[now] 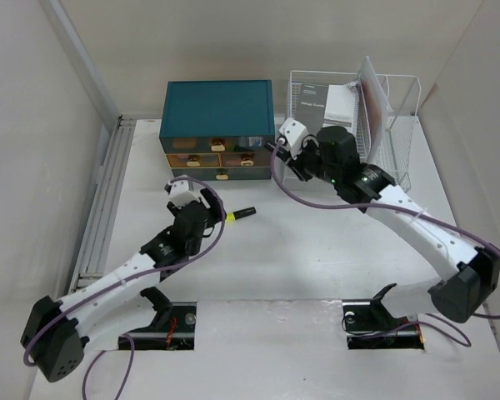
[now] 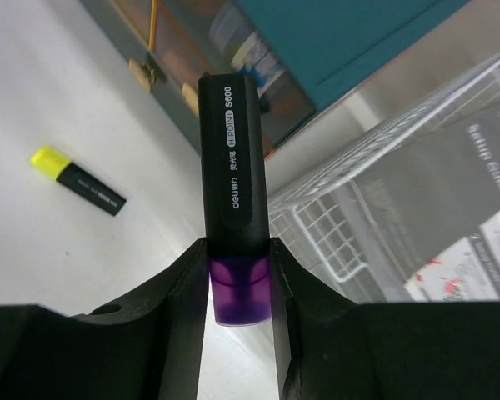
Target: Organize the desk
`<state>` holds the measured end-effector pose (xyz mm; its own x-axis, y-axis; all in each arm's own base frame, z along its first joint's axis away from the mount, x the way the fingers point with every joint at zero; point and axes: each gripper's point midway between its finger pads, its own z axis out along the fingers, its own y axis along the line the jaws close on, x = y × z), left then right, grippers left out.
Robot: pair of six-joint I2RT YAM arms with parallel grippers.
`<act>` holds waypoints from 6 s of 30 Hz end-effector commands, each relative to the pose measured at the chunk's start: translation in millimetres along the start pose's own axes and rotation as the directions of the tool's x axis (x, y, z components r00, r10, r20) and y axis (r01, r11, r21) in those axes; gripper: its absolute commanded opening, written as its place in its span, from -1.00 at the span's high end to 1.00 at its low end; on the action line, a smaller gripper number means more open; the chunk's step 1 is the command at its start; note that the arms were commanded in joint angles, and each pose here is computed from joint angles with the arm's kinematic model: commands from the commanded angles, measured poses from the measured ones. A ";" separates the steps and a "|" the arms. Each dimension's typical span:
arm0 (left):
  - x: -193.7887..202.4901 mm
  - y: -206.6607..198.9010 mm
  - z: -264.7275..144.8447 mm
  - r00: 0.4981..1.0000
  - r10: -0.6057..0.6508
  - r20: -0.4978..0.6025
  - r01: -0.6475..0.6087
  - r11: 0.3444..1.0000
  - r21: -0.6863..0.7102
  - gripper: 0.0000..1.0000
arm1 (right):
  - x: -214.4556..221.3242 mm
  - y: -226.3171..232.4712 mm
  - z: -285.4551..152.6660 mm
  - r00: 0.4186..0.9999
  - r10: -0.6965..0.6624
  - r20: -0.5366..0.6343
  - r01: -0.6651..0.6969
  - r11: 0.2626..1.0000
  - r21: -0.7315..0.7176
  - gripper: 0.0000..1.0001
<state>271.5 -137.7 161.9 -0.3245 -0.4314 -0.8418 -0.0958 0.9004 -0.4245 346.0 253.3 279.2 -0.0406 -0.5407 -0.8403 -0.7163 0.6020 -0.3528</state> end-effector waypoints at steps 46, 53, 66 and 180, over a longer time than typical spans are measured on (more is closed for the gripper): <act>13.6 -7.6 139.5 0.879 -0.459 -0.130 0.475 0.818 0.323 -0.06 | -61.6 -28.7 -74.7 0.949 0.064 0.310 -0.074 0.997 0.021 1.00; 5.7 -8.4 161.4 0.877 -0.466 -0.117 0.479 0.827 0.294 -0.06 | -60.0 -28.6 -73.1 0.949 0.055 0.310 -0.066 0.998 0.024 1.00; 18.1 2.1 186.1 0.870 -0.477 -0.125 0.493 0.845 0.209 -0.06 | -54.9 -25.4 -67.7 0.954 0.051 0.297 -0.057 0.998 0.011 1.00; 55.9 10.7 107.2 0.798 -0.590 -0.124 0.602 0.775 0.190 0.84 | 95.1 165.2 112.9 0.884 -0.467 -0.003 0.370 0.705 -0.605 0.34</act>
<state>344.7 -157.0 54.9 -0.3438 -0.8708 -0.3515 -0.1569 0.4223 -0.8928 292.9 351.2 86.6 0.2299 -0.7813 -0.5803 -0.9636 -0.0989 -0.2485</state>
